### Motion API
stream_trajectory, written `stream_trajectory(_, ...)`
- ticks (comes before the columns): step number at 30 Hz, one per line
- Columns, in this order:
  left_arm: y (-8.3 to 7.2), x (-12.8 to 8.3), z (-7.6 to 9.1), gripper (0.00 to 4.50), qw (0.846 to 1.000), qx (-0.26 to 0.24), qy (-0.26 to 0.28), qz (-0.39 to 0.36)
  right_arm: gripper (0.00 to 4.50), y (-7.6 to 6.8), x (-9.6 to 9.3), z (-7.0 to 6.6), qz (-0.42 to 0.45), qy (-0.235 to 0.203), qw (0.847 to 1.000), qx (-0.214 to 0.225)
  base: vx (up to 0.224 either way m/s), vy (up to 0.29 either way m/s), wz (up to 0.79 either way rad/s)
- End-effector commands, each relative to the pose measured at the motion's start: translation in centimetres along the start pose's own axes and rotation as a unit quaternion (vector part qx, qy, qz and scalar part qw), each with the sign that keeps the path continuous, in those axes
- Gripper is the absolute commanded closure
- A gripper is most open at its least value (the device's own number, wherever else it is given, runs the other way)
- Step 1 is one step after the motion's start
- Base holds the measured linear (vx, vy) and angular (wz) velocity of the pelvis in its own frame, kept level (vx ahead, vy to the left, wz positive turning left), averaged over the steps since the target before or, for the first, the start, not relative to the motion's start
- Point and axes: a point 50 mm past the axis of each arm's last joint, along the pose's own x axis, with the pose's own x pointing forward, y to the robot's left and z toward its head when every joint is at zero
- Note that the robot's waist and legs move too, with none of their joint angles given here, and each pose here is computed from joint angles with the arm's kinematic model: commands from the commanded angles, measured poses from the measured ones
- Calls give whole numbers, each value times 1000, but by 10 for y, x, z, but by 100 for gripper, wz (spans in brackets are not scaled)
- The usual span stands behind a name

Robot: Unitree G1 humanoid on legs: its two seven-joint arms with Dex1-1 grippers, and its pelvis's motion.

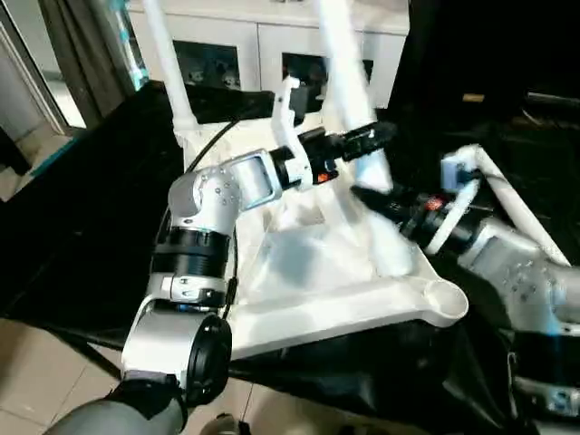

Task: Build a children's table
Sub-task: Insert table leg to table base

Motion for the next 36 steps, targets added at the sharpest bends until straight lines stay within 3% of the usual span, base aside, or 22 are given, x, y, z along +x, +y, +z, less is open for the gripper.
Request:
stream_trajectory(1, -2, 2, 2, 0, 1000, -6, 1, -1, 265, 4, 1, 3, 5, 0, 1000, -19, 0, 0, 0)
stream_trajectory(8, -12, 1, 7, 0, 999, -26, -15, -14, 265, -7, 14, -3, -75, 16, 996, -42, 0, 0, 0)
stream_trajectory(14, -9, 3, 3, 60, 1000, 0, -11, 27, 265, -2, 22, -2, -78, 15, 996, -47, 0, 0, 0)
stream_trajectory(27, -4, 4, 1, 169, 996, -12, -37, 79, 266, -2, 29, -1, -89, 9, 995, -53, 0, 0, 0)
stream_trajectory(31, -1, 2, 1, 205, 995, 24, -28, 98, 266, -2, 29, -1, -92, 8, 994, -54, 0, 0, 0)
stream_trajectory(36, -4, 2, 1, 244, 995, 27, -28, 89, 266, -1, 29, 1, -89, 7, 994, -56, 0, 0, 0)
